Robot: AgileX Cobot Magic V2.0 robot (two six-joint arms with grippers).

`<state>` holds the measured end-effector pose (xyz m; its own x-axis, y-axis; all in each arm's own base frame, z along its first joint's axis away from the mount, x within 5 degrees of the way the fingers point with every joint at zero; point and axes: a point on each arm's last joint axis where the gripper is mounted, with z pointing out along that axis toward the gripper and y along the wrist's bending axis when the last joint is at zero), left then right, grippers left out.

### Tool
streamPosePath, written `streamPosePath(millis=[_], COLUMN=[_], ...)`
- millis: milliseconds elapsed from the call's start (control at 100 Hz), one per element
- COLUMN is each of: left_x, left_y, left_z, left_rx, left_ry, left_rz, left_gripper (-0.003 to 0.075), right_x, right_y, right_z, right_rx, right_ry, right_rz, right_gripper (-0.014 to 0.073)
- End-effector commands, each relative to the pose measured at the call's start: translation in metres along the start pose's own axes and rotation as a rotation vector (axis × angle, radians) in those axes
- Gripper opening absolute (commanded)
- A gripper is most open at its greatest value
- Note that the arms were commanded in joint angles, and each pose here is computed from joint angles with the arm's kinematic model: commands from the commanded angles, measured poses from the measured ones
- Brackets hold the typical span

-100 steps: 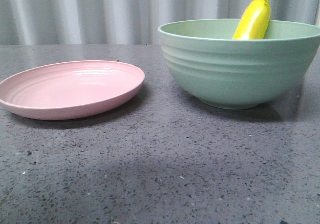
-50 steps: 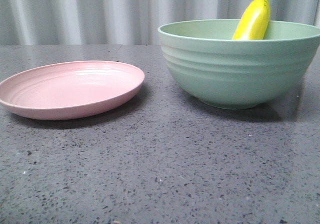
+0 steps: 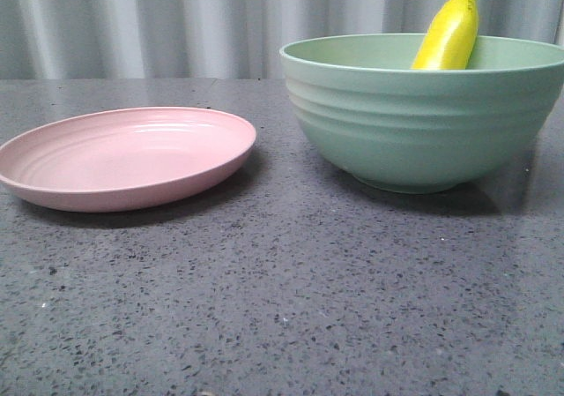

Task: Transfer banana from pink plate to green bowl

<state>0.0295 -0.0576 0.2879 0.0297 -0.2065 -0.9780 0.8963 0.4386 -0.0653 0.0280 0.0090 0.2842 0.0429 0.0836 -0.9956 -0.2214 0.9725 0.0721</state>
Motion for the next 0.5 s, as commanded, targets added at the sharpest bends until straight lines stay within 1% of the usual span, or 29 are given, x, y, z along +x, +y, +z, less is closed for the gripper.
streamPosePath(millis=[0, 200, 280, 310, 420, 490], left_x=[-0.015, -0.013, -0.006, -0.003, 0.008, 0.014], left_y=[0.0, 0.001, 0.003, 0.005, 0.012, 0.018], left_z=[0.001, 0.001, 0.001, 0.001, 0.0, -0.001], left_rx=[-0.004, -0.016, -0.049, -0.073, -0.169, -0.249], left_ry=[-0.093, -0.099, -0.095, -0.087, -0.07, -0.054], left_rz=[-0.012, -0.003, 0.077, 0.102, 0.125, 0.142], left_gripper=[-0.002, -0.002, -0.002, -0.002, -0.002, -0.002], right_x=[-0.014, -0.014, -0.014, -0.014, -0.014, -0.014], right_y=[0.0, 0.0, 0.0, 0.0, 0.0, 0.0], right_z=[-0.005, -0.005, -0.005, -0.005, -0.005, -0.005], right_rx=[0.005, 0.005, 0.005, 0.005, 0.005, 0.005], right_ry=[-0.106, -0.106, -0.106, -0.106, -0.106, -0.106], right_rz=[-0.016, -0.016, -0.016, -0.016, -0.016, -0.016], right_gripper=[-0.0067, -0.0067, -0.0067, -0.0067, -0.0067, -0.0067])
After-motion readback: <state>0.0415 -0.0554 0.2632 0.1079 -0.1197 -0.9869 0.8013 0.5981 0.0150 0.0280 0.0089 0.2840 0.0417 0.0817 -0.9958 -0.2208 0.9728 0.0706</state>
